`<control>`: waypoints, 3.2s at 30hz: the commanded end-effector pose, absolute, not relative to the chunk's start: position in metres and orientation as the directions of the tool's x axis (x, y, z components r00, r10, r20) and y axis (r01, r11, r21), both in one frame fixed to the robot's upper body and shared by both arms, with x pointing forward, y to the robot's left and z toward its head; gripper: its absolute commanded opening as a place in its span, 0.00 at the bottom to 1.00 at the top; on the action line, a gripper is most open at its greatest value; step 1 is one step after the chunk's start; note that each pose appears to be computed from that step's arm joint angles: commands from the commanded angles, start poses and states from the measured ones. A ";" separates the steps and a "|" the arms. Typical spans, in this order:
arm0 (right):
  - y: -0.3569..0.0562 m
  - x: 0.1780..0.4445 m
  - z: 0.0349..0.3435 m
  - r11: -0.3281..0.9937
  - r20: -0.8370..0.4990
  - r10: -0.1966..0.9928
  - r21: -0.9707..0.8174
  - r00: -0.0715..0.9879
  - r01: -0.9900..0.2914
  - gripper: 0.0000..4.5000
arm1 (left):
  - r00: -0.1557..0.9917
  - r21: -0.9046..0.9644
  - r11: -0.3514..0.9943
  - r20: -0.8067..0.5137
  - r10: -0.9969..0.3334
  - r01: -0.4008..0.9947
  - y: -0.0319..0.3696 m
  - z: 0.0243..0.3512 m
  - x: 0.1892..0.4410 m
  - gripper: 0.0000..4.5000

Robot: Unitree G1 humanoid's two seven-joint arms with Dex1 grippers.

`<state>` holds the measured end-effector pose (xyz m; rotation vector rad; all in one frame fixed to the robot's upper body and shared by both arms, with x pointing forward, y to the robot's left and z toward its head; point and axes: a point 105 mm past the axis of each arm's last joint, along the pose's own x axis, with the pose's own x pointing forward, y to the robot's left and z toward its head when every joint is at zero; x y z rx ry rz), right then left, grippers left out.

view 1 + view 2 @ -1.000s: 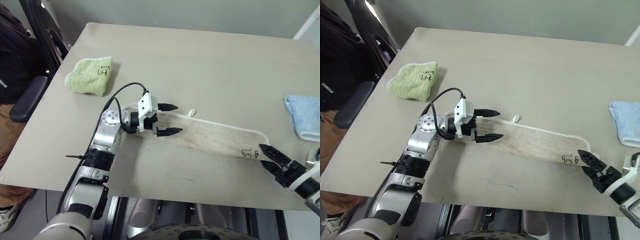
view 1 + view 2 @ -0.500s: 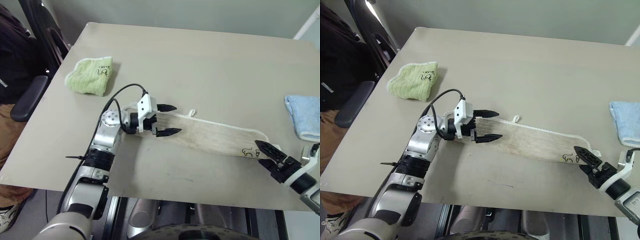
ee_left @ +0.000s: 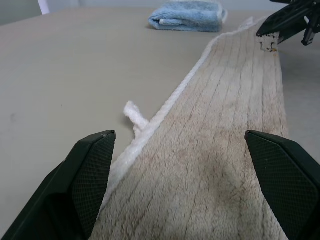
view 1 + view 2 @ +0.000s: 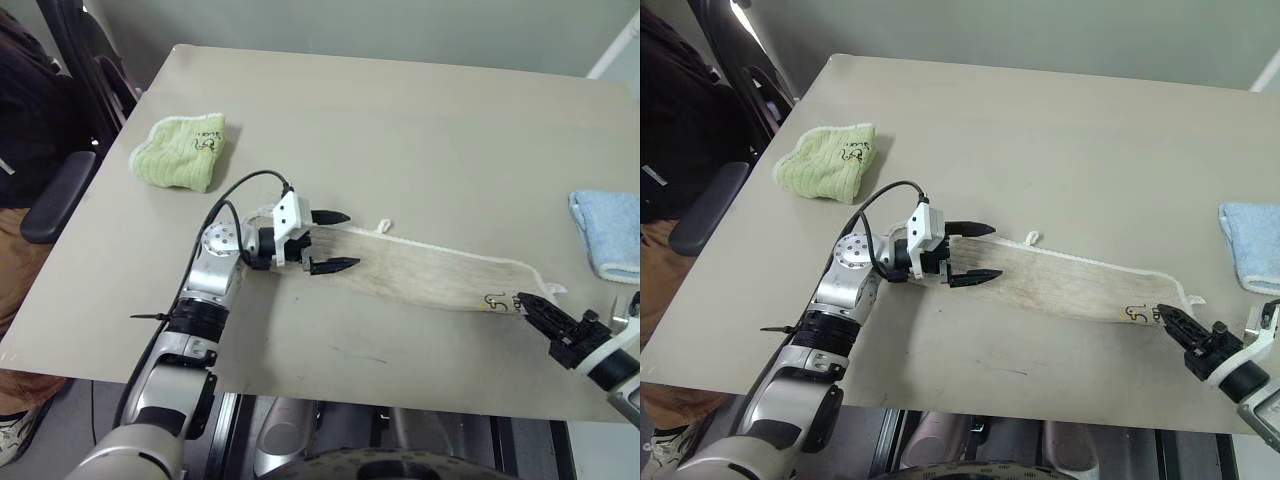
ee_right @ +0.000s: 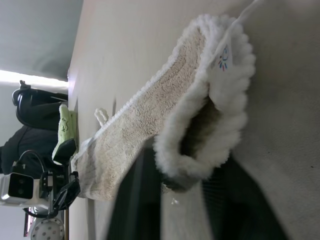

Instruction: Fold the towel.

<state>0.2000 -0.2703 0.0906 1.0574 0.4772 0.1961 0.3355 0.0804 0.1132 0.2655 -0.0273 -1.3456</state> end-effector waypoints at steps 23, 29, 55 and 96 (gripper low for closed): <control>-0.155 0.213 0.159 0.713 -0.334 0.694 0.438 0.638 -0.547 0.01 | 0.237 0.271 0.203 -0.096 -0.967 0.941 0.073 0.124 0.343 1.00; -0.151 0.230 0.158 0.727 -0.323 0.684 0.387 0.654 -0.568 0.01 | 0.242 0.272 0.210 -0.089 -0.966 0.939 0.070 0.125 0.343 1.00; -0.105 0.240 0.116 0.620 -0.475 0.737 0.191 0.481 -0.761 0.01 | 0.262 0.297 0.226 -0.086 -0.961 0.928 0.071 0.129 0.345 1.00; -0.148 0.239 0.190 0.620 -0.314 0.768 0.148 0.558 -0.770 1.00 | 0.268 0.290 0.235 -0.077 -0.960 0.928 0.069 0.129 0.347 1.00</control>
